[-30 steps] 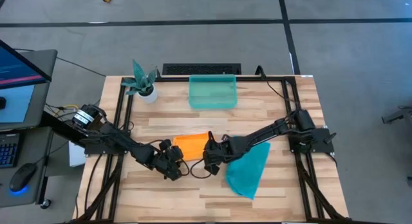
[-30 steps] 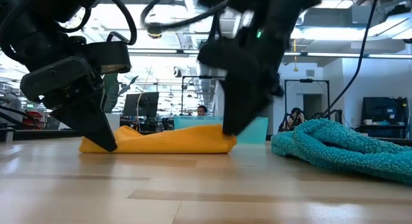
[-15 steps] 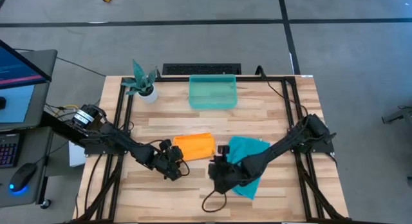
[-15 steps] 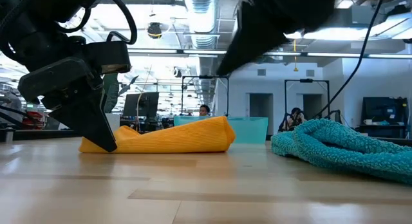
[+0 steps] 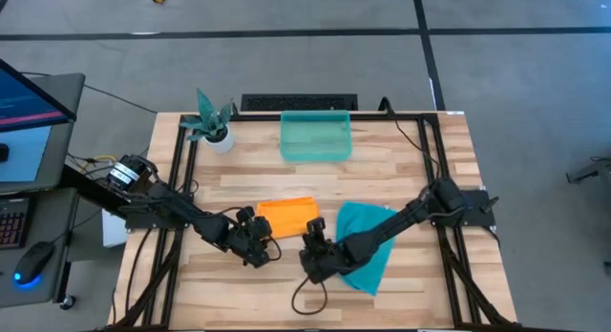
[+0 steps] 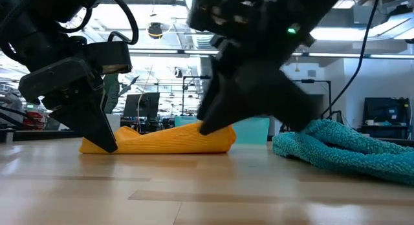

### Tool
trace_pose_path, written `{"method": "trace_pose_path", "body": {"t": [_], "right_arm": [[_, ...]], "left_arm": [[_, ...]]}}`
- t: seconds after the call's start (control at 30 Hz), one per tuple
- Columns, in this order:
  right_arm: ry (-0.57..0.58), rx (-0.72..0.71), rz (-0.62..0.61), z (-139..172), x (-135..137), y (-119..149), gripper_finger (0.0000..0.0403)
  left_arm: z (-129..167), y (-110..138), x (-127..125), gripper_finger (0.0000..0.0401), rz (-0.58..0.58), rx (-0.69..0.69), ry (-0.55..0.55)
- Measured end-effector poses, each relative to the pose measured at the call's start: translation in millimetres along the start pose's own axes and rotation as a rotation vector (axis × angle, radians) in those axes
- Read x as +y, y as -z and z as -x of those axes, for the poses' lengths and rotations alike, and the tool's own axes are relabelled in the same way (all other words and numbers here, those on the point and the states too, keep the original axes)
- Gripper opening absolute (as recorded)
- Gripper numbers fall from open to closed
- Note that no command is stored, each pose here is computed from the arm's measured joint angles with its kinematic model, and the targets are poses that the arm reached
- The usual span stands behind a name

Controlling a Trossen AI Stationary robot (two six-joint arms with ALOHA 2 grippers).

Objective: Roll microfiber towels into tight, uniform cylinder then place into a basket
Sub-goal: Roll the yellow microfiber cloth

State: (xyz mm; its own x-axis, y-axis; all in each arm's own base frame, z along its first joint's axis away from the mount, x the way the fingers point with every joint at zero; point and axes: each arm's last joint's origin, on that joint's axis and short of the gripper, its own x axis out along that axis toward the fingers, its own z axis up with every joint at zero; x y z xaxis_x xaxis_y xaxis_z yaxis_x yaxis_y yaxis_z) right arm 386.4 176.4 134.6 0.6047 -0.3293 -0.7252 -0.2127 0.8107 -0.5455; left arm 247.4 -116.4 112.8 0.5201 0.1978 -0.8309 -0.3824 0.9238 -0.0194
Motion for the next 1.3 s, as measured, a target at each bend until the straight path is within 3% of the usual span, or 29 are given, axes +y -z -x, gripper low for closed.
{"method": "trace_pose_path", "body": {"t": [0.23, 0.5, 0.67, 0.8, 1.17, 1.3], "right_arm": [[0.037, 0.068, -0.009, -17, -7, 9, 0.0226], [0.048, 0.188, -0.165, -31, -26, 24, 0.0224], [-0.045, 0.195, -0.225, -35, -33, 25, 0.0215], [-0.065, 0.203, -0.268, -36, -34, 26, 0.0182], [-0.123, 0.211, -0.34, -41, -40, 27, 0.0021], [-0.136, 0.215, -0.343, -41, -40, 28, 0.0014]], "left_arm": [[0, 0, 0, 0.0111, 0.001, -0.001, 0.0], [0, 0, 0, 0.0111, -0.001, 0.0, 0.0], [0, 0, 0, 0.0111, -0.034, 0.0, 0.0], [0, 0, 0, 0.0111, -0.036, -0.011, -0.007], [5, 2, -8, 0.0111, -0.115, -0.03, -0.014], [10, -2, -14, 0.0111, -0.164, -0.017, -0.026]]}}
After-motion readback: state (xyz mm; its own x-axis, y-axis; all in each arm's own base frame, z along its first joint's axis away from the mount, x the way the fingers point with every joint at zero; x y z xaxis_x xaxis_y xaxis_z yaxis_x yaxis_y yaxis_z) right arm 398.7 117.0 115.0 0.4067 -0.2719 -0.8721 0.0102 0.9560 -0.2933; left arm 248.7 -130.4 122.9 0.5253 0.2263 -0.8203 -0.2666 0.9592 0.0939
